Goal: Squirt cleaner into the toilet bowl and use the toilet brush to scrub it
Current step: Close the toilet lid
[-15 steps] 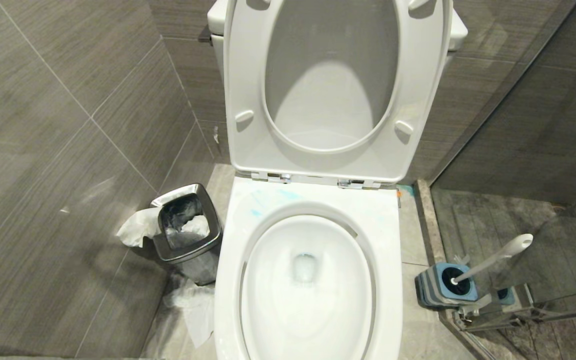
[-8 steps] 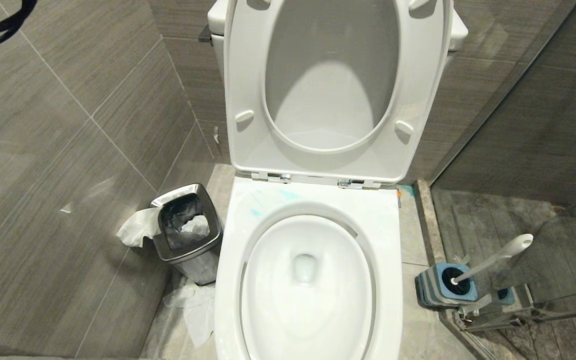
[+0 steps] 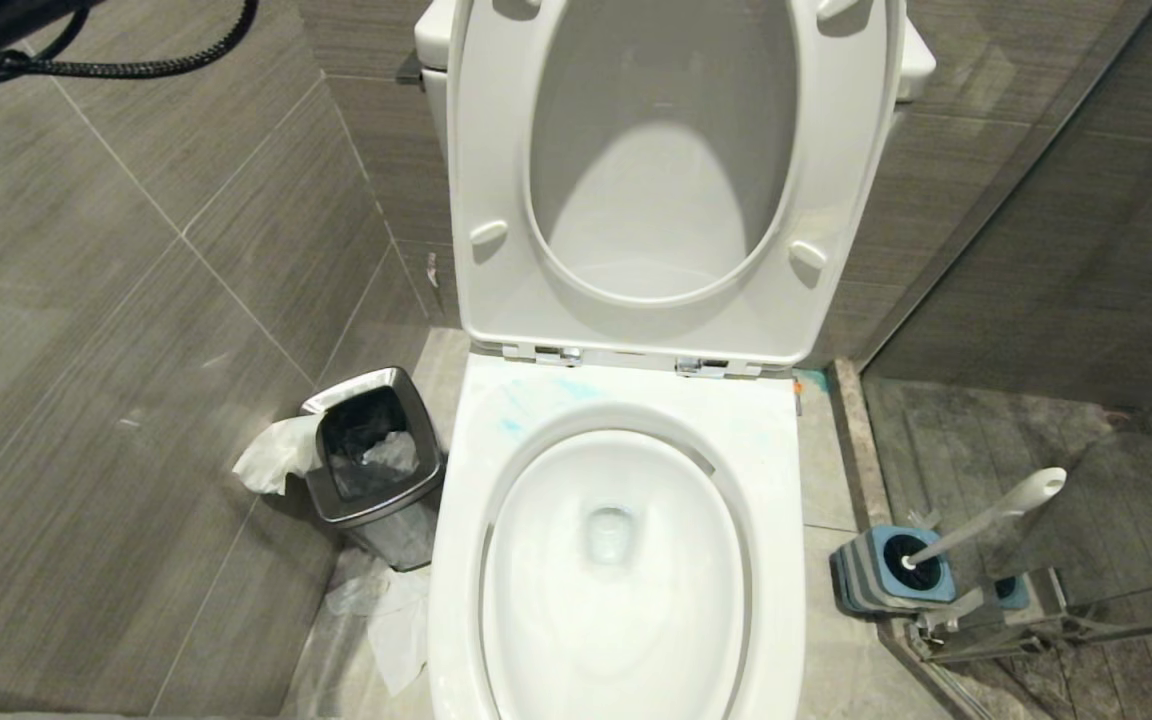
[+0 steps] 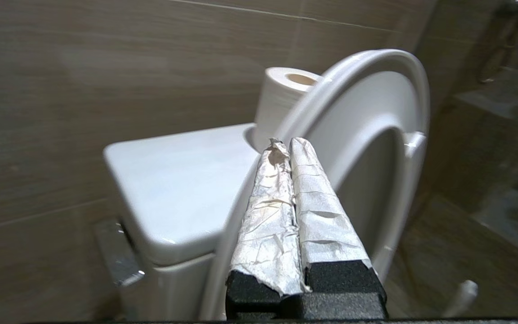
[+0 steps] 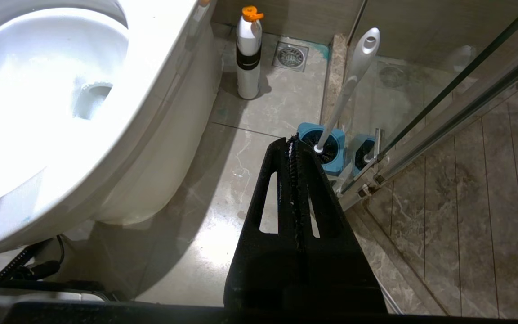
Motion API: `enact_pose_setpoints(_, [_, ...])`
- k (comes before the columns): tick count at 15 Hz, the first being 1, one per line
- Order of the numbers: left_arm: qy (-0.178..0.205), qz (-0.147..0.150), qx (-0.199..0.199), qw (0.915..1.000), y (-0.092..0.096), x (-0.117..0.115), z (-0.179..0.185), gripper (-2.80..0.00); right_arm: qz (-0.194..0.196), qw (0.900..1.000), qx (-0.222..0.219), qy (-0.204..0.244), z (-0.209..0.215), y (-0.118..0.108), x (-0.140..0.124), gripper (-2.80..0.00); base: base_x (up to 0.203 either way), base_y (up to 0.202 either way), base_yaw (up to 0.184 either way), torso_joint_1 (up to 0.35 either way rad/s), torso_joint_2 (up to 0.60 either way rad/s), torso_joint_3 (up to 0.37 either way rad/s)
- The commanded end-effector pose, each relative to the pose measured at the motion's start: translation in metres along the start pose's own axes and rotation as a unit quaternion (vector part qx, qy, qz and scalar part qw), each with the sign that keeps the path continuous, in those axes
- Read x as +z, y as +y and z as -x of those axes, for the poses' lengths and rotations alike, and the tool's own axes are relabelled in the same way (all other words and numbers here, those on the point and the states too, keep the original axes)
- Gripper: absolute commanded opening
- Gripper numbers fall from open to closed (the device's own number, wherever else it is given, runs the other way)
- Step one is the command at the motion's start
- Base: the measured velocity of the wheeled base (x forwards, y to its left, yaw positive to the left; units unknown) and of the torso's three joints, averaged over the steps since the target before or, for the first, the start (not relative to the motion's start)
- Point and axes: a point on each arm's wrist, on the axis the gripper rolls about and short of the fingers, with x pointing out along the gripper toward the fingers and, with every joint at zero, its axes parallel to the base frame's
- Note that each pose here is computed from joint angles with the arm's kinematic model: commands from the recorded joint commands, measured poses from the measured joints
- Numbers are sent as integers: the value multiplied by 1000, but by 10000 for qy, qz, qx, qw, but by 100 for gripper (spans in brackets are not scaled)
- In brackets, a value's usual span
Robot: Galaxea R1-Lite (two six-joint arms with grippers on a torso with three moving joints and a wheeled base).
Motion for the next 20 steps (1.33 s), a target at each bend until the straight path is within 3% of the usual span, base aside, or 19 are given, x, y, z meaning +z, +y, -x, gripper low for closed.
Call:
enact_pose_setpoints(1, [41,-108,181,9998,12,-26,-20,-280,2,10000,4,8,0,0,0,-280,0,0,0,0,0,0])
enact_pose_setpoints(4, [-13,-162,591,9981,23,-49,-31,-280,2,10000,4,4,0,0,0,-280,0,0,0,0,0,0])
enact_pose_setpoints(10, [72,-124,898,9959,21,-70,-42,-280,2,10000,3,1,0,0,0,-280,0,0,0,0,0,0])
enact_pose_setpoints(16, [94,-88,1094,9939,13,-85,-54,-280,2,10000,3,1,0,0,0,-280,0,0,0,0,0,0])
enact_pose_setpoints(20, [159,-88,1022,9946,8,-99,-62,-280,2,10000,4,2,0,0,0,-280,0,0,0,0,0,0])
